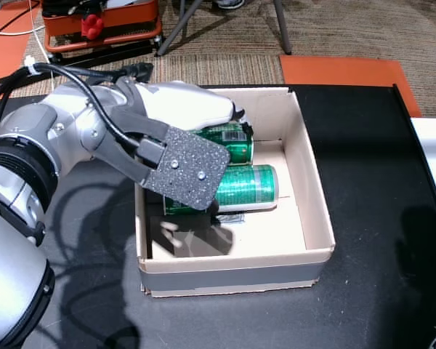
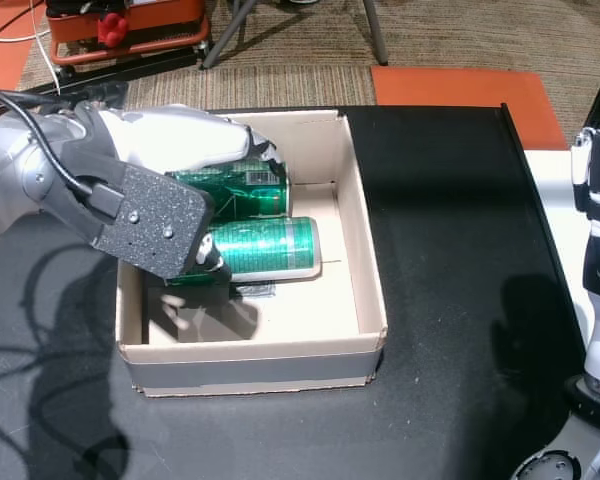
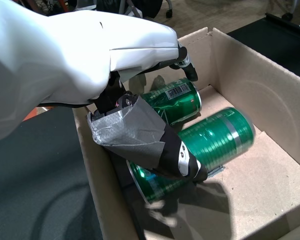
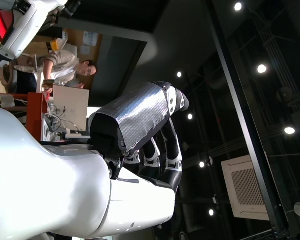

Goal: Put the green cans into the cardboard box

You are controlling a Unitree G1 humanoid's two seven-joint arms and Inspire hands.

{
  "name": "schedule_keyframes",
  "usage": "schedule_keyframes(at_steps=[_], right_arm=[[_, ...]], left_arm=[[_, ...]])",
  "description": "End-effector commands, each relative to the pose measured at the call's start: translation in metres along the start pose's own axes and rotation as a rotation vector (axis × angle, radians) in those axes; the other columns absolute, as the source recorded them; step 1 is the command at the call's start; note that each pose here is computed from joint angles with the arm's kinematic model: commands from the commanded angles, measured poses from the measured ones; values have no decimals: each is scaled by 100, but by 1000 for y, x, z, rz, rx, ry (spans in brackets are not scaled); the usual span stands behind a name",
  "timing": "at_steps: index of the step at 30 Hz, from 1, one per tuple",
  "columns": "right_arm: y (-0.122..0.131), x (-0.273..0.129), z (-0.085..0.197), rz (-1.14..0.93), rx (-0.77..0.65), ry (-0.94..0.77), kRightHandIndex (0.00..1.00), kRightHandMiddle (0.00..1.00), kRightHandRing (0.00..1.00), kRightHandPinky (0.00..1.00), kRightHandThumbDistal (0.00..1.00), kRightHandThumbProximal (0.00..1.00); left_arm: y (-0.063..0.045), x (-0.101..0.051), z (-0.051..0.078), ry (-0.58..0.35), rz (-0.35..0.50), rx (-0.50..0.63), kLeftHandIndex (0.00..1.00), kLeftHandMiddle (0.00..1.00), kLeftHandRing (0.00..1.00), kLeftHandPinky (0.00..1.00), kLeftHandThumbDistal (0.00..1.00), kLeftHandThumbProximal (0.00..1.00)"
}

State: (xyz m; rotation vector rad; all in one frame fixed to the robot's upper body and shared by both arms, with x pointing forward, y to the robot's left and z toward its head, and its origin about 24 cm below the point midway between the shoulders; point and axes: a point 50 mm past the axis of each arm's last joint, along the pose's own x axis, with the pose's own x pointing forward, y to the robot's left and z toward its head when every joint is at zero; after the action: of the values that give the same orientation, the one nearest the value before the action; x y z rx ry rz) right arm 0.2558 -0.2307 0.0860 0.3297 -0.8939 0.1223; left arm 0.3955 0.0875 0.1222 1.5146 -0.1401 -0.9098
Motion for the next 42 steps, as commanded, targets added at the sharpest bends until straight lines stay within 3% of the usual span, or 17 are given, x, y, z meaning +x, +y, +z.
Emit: schedule_keyframes(at_steps=[1,6,9,12,15,19,20,24,27,29,31,34,36,38,39,41,42], right_arm=[[-1,-4,1,-1,-10,12,1,6,14,23,77,0],[-2,-3,1,-3,-5,15,0,5,14,22,79,0],[-1,-4,0,-3,-1,13,0,6,15,23,79,0],[-2,-4,0,-7,-6,12,0,5,14,23,79,0],[-2,-5,0,-5,-13,15,0,5,14,22,79,1],[-3,-5,-1,1,-15,14,1,5,14,23,77,0],[-4,-5,-1,2,-17,14,1,5,14,23,77,0],[-5,-6,-1,7,-16,23,2,6,14,24,75,0],[-5,-6,-2,6,-8,26,3,7,16,25,78,0],[-5,-7,0,-6,-24,11,4,9,19,27,83,13],[-6,-7,4,-5,-59,-13,5,11,21,30,79,18],[-7,-9,11,15,-61,-34,7,12,21,31,76,12],[-7,-11,15,38,-27,-47,8,12,20,31,73,5],[-5,-12,20,69,7,-59,8,11,18,32,74,4],[-4,-13,23,79,19,-66,8,11,18,31,75,4],[-3,-14,27,87,-1,-86,8,12,20,32,77,10],[-3,-14,29,87,-22,-97,9,14,22,33,77,14]], left_arm=[[5,-2,-2,10,8,6,100,100,100,88,100,29],[6,-2,-2,13,9,-2,100,100,100,88,100,30],[10,-4,-4,10,49,-16,100,100,100,88,100,24],[25,-12,-6,-28,193,-26,100,100,100,88,89,18],[39,-29,-10,-142,365,-112,100,100,100,88,80,22],[41,-68,-17,-428,654,-328,100,100,100,83,59,23],[36,-81,-19,-512,759,-383,98,97,97,81,63,27],[4,-120,-25,-701,1101,-481,87,88,87,77,48,37],[-25,-135,-31,-713,1187,-574,86,87,90,75,38,35],[-43,-143,-33,-711,1221,-614,84,87,90,76,44,32],[-60,-148,-31,-731,1267,-671,83,87,90,78,59,37],[-73,-157,-20,-789,1378,-665,76,80,86,76,61,56],[-78,-160,-12,-875,1456,-713,77,81,86,75,60,50],[-84,-161,-4,-938,1586,-735,72,80,86,81,61,52],[-88,-160,-1,-940,1659,-744,68,78,85,81,60,58],[-97,-158,5,-925,1750,-772,69,77,84,81,62,83],[-100,-158,6,-926,1764,-789,70,76,84,80,63,87]])
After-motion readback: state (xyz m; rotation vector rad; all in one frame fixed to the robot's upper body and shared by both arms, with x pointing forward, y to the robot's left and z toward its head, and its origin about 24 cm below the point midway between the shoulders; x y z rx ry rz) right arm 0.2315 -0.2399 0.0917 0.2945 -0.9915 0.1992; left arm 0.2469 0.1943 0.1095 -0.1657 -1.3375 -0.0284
